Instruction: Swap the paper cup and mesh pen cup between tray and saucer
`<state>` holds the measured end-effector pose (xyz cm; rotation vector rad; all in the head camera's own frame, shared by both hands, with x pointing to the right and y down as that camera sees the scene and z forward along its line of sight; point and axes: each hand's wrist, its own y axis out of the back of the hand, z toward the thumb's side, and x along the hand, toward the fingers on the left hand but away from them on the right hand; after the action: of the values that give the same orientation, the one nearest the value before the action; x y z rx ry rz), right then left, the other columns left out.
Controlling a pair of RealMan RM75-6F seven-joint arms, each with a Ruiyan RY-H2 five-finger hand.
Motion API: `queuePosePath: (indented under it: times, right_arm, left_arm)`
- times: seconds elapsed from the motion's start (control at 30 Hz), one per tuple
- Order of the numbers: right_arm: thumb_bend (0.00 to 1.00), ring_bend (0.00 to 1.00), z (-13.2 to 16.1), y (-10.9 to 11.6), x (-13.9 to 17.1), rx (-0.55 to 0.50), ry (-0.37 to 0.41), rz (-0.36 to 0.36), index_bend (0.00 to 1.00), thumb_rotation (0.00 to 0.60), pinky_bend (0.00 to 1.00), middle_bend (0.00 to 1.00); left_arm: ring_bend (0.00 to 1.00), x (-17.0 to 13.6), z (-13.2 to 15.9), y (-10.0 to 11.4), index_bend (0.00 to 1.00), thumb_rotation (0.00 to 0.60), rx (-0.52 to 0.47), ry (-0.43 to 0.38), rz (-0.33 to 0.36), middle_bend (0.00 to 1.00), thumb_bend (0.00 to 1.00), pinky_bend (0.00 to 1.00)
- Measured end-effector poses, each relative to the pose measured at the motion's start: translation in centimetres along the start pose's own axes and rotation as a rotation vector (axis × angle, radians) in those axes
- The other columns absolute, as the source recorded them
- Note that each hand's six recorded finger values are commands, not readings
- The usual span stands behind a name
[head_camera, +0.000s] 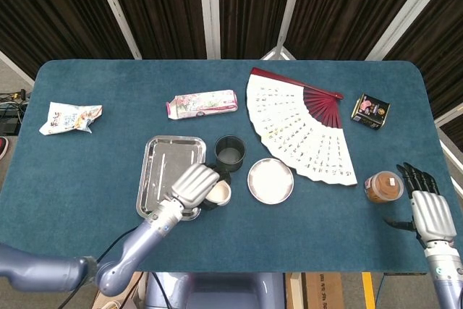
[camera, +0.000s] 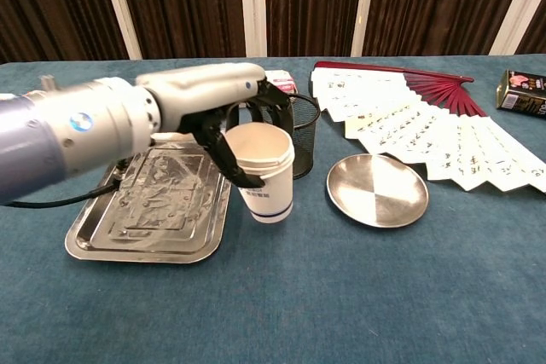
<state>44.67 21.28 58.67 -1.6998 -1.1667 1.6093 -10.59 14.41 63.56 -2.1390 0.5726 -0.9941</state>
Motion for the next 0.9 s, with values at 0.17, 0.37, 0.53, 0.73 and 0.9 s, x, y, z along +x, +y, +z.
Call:
queuePosePath:
  times: [0.17, 0.37, 0.53, 0.73, 0.9]
  right_arm:
    - [0.0, 0.0, -0.1, 0.1, 0.0, -0.005, -0.001, -0.004, 0.0, 0.6, 0.0, 0.0]
    - [0.0, 0.0, -0.4, 0.5, 0.0, -0.015, -0.009, -0.015, 0.0, 0.6, 0.0, 0.0]
    - [0.0, 0.0, -0.7, 0.9, 0.0, -0.01, -0.018, -0.033, 0.0, 0.6, 0.0, 0.0]
    - [0.0, 0.0, -0.7, 1.2, 0.2, -0.012, -0.02, -0.047, 0.0, 0.6, 0.0, 0.0]
    - [0.0, 0.0, -0.7, 1.3, 0.3, -0.013, -0.021, -0.052, 0.0, 0.6, 0.0, 0.0]
  left_arm:
    - [0.18, 1.6, 0.0, -1.8, 0.34, 0.6, 0.011, 0.006, -0.008, 0.19, 0.21, 0.39]
    - [0.02, 2.2, -0.1, -3.1, 0.22, 0.6, 0.06, 0.029, -0.061, 0.0, 0.02, 0.25]
    - [0.0, 1.9, 1.3, -3.1, 0.2, 0.6, 0.056, 0.011, -0.097, 0.0, 0.0, 0.22]
    - [0.04, 1.1, 2.9, -2.0, 0.2, 0.6, 0.028, -0.024, -0.089, 0.02, 0.0, 0.27]
    - [0.04, 0.7, 3.1, -0.7, 0.21, 0.6, 0.0, -0.04, -0.037, 0.03, 0.0, 0.27]
